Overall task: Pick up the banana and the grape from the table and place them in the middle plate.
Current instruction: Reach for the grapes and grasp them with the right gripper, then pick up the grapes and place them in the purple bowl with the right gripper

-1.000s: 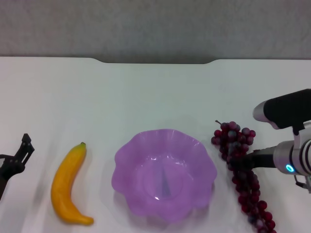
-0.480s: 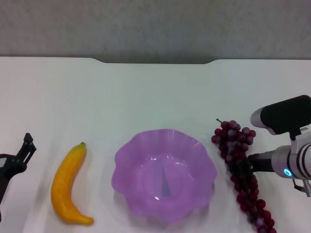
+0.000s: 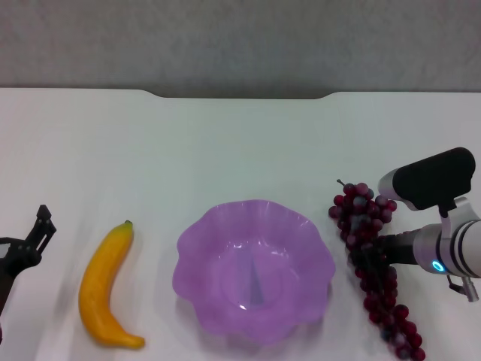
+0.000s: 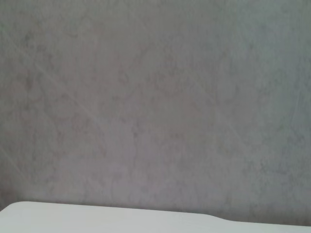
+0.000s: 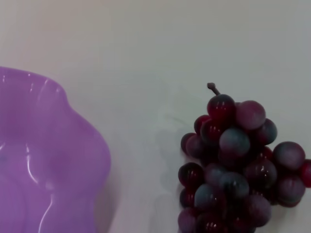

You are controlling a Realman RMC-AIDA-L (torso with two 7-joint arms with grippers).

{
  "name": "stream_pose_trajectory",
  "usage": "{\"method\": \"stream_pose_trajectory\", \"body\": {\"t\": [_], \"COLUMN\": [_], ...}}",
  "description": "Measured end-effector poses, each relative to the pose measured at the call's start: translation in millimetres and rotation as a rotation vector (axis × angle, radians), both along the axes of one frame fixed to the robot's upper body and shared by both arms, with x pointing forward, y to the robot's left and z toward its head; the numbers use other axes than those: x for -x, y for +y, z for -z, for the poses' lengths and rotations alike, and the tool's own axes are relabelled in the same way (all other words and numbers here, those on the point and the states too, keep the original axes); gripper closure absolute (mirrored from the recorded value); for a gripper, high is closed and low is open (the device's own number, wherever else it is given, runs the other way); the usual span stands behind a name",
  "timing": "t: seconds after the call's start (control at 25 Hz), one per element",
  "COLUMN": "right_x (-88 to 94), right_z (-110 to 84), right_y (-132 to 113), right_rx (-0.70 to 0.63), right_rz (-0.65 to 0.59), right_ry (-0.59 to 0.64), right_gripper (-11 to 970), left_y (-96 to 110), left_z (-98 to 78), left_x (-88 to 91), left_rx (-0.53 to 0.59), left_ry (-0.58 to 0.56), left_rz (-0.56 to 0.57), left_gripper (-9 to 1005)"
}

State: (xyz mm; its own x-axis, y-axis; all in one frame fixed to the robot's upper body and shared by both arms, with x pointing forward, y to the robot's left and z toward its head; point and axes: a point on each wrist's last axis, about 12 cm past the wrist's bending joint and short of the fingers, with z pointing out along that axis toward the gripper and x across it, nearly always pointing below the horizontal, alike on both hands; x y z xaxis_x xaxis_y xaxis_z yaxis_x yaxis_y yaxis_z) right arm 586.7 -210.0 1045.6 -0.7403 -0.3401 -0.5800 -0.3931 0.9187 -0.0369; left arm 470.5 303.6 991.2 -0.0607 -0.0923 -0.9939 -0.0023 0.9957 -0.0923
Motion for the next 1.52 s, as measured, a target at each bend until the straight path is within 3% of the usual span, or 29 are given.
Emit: {"method": "stream_pose_trajectory", "body": {"t": [0.88,1.52], "right_x": [4.7,5.4], "right_z": [5.2,5.9], "right_y": [0.4,-0.4], "right_rx": [0.005,0.001], "right_rz": [-0.015,-0.007], "right_ry": [-0.015,-0.012], "right_gripper": [334,480], "left_y": [1.5,1.4], "left_z": [0.5,0.9], "left_x": [1.1,1.3], "left_rx": [-0.002,-0.003], "left_ry": [0.003,0.004], "left_rz": [-0.004,-0.004], "left_gripper": [90,89]}}
